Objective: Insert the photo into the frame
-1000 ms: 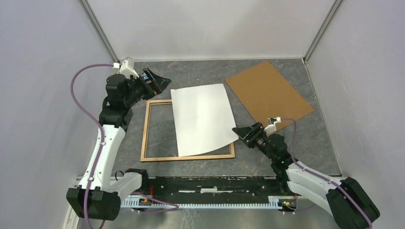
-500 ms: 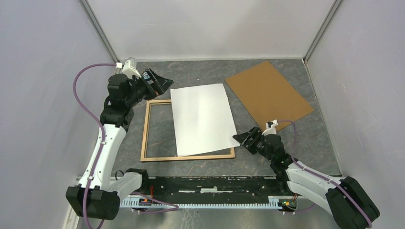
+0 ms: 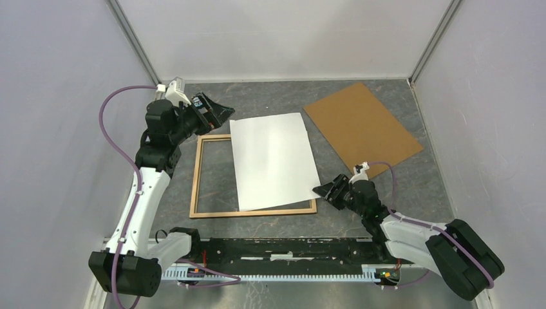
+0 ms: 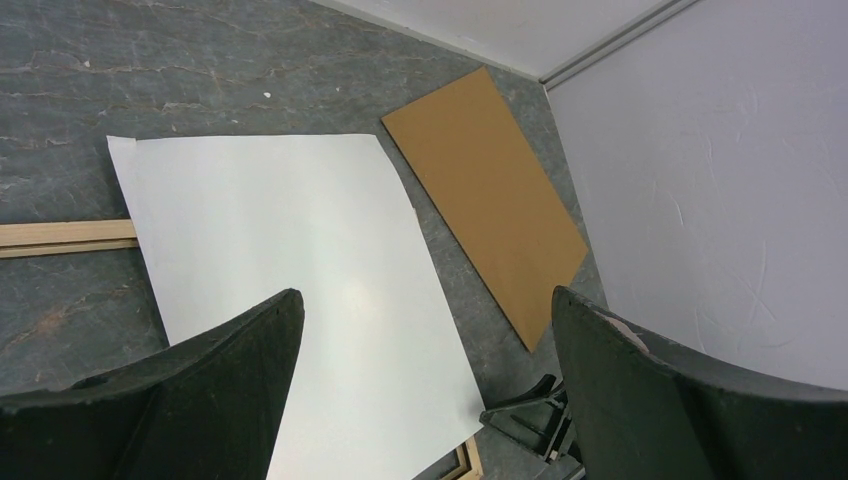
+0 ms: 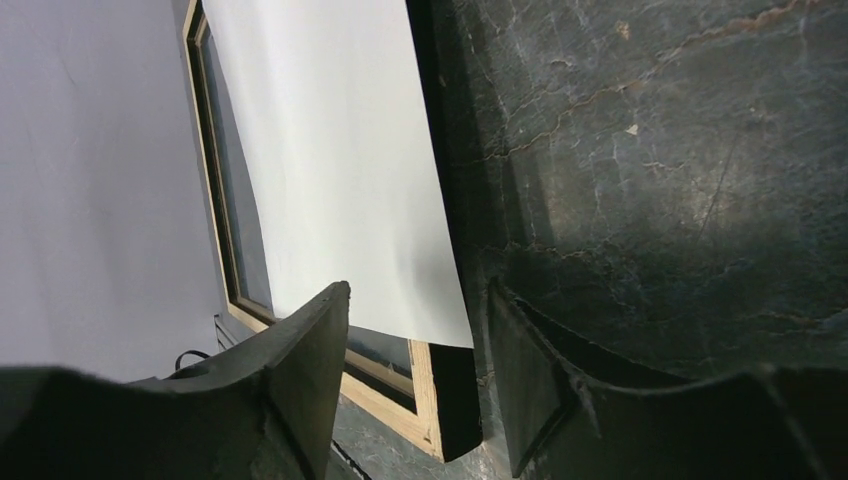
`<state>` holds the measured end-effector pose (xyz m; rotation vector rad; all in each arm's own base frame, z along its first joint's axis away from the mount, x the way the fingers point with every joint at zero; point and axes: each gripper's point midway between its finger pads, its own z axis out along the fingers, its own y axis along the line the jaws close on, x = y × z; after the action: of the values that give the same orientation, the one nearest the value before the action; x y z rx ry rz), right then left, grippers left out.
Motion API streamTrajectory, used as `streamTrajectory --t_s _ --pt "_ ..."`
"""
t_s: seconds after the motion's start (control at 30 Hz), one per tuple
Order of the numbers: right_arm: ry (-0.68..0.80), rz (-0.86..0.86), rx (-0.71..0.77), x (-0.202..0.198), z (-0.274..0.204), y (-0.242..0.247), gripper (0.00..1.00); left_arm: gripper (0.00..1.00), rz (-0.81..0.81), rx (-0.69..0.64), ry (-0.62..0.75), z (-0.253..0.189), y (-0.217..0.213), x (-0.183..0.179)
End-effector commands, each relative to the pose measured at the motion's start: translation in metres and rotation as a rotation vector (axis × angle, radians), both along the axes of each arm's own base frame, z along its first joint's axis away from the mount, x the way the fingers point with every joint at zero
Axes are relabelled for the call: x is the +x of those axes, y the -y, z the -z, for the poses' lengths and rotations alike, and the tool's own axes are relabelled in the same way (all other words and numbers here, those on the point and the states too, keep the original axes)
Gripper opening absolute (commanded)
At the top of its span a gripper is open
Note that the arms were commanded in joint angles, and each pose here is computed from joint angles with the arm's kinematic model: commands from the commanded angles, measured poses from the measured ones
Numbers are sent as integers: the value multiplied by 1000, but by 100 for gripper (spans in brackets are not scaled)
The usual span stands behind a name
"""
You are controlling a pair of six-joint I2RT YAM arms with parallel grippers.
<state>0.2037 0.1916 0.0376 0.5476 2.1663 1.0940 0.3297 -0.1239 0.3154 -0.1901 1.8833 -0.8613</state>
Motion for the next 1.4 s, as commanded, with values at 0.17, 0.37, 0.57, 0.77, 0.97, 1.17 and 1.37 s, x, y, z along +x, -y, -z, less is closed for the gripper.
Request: streamTrajectory --t_s 0.17,0.37,0.57,0.77,0.97,1.17,1.37 --pt "-28 9 -20 -6 19 6 36 98 31 -40 35 -13 8 0" --pt "64 27 -94 12 5 21 1 98 43 -41 26 -11 11 0" --pt "66 -273 -466 36 -3 54 0 98 46 -36 18 -7 13 1" --pt "-117 -498 -666 38 7 102 0 98 65 -48 15 -8 18 -1" --pt "-133 -436 -964 94 -8 146 0 98 75 -44 13 -6 22 -1" --pt "-140 -411 -1005 127 -15 148 43 98 71 -29 21 -5 23 -2" --pt "-104 -248 -1023 123 -25 159 73 98 86 -35 16 -5 26 -3"
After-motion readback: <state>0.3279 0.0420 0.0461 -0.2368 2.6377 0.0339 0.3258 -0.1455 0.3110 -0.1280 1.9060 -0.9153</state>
